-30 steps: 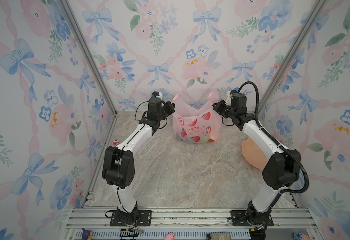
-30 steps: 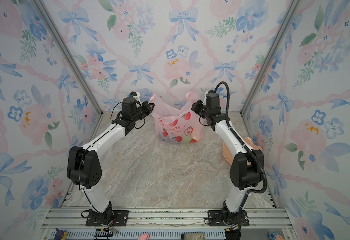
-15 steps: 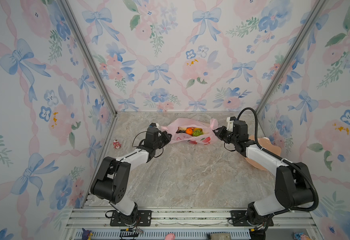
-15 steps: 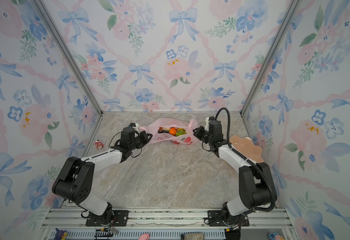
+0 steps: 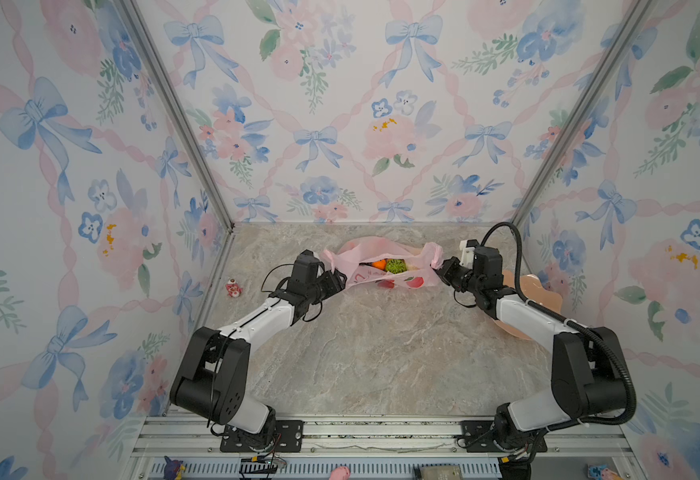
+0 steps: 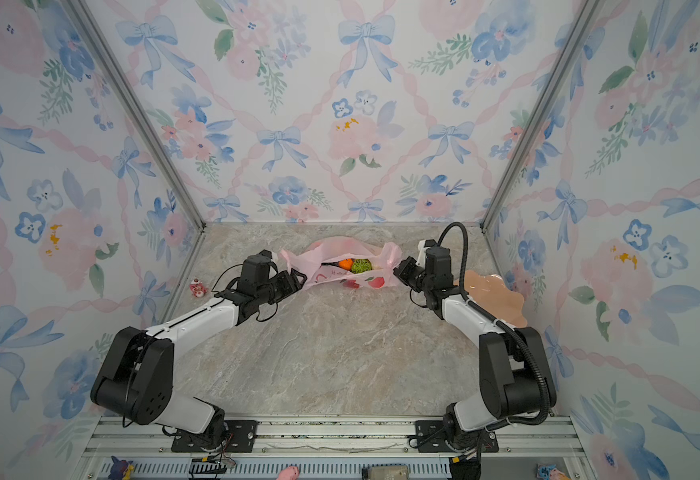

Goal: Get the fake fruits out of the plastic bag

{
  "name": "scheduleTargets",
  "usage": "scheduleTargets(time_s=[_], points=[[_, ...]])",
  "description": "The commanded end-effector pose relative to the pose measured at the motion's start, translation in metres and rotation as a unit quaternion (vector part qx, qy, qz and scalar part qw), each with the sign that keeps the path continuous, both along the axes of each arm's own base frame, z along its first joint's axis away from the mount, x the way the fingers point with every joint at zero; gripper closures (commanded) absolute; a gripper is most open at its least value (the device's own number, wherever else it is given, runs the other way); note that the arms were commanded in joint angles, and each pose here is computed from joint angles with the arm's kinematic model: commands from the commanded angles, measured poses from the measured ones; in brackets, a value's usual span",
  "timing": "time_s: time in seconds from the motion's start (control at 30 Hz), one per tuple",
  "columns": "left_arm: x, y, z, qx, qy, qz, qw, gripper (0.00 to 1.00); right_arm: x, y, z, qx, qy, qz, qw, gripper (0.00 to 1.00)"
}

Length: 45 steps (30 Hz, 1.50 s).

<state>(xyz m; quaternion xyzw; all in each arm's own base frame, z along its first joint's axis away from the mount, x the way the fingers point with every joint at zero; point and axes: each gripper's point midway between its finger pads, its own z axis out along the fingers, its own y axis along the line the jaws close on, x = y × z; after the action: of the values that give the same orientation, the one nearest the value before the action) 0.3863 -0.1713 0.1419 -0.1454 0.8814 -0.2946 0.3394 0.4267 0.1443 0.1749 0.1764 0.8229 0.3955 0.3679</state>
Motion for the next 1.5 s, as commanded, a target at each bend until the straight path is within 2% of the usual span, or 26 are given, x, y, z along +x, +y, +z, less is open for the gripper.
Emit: scheduleTargets(time_s=[0.0, 0.17, 0.3, 0.43, 0.5, 0.57, 0.67, 0.83, 0.9, 1.07, 1.17, 1.27, 1.33, 1.4, 1.47], points=[[-0.029, 0.031, 0.0, 0.112, 0.016, 0.013, 0.993, 0.26, 0.0, 0.003, 0.015, -0.027, -0.021, 0.003, 0.999, 1.0], [-0.057, 0.052, 0.039, 0.191, -0.018, 0.037, 0.981, 0.22, -0.003, 0.012, 0.019, -0.043, -0.027, 0.012, 0.999, 1.0], [-0.073, 0.06, 0.087, 0.248, -0.053, 0.051, 0.966, 0.22, -0.005, 0.018, 0.022, -0.058, -0.031, 0.017, 0.998, 1.0], [-0.081, 0.037, 0.137, 0.242, -0.113, 0.025, 0.963, 0.23, -0.004, 0.022, 0.023, -0.063, -0.034, 0.021, 0.997, 1.0], [-0.084, 0.007, 0.16, 0.251, -0.148, -0.009, 0.957, 0.23, -0.004, 0.024, 0.024, -0.064, -0.036, 0.022, 0.997, 1.0], [-0.079, -0.015, 0.157, 0.257, -0.145, -0.042, 0.955, 0.21, -0.004, 0.027, 0.025, -0.065, -0.039, 0.024, 0.997, 1.0], [-0.068, -0.006, 0.12, 0.232, -0.086, -0.013, 0.969, 0.26, -0.005, 0.031, 0.028, -0.063, -0.044, 0.029, 0.997, 1.0], [-0.048, -0.001, 0.078, 0.198, -0.04, -0.004, 0.979, 0.44, -0.012, 0.037, 0.031, -0.067, -0.053, 0.033, 0.996, 1.0], [-0.041, -0.005, 0.066, 0.183, -0.03, -0.011, 0.983, 0.55, -0.013, 0.039, 0.033, -0.072, -0.055, 0.038, 0.995, 1.0], [-0.003, -0.013, 0.049, 0.12, -0.021, -0.024, 0.992, 0.85, -0.007, 0.035, 0.04, -0.087, -0.06, 0.026, 0.994, 1.0], [0.038, -0.027, 0.056, 0.082, -0.039, -0.038, 0.995, 1.0, 0.005, 0.035, 0.055, -0.079, -0.074, 0.019, 0.994, 1.0], [0.091, -0.045, 0.071, 0.048, -0.056, -0.05, 0.996, 1.0, 0.024, 0.027, 0.077, -0.068, -0.09, -0.001, 0.994, 1.0], [0.133, -0.056, 0.097, 0.034, -0.091, -0.053, 0.994, 1.0, 0.038, 0.02, 0.094, -0.058, -0.104, -0.015, 0.993, 1.0], [0.16, -0.064, 0.128, 0.017, -0.129, -0.058, 0.99, 1.0, 0.05, 0.012, 0.111, -0.049, -0.116, -0.026, 0.992, 1.0], [0.172, -0.069, 0.167, 0.008, -0.173, -0.06, 0.983, 1.0, 0.054, 0.007, 0.126, -0.04, -0.129, -0.03, 0.99, 1.0]])
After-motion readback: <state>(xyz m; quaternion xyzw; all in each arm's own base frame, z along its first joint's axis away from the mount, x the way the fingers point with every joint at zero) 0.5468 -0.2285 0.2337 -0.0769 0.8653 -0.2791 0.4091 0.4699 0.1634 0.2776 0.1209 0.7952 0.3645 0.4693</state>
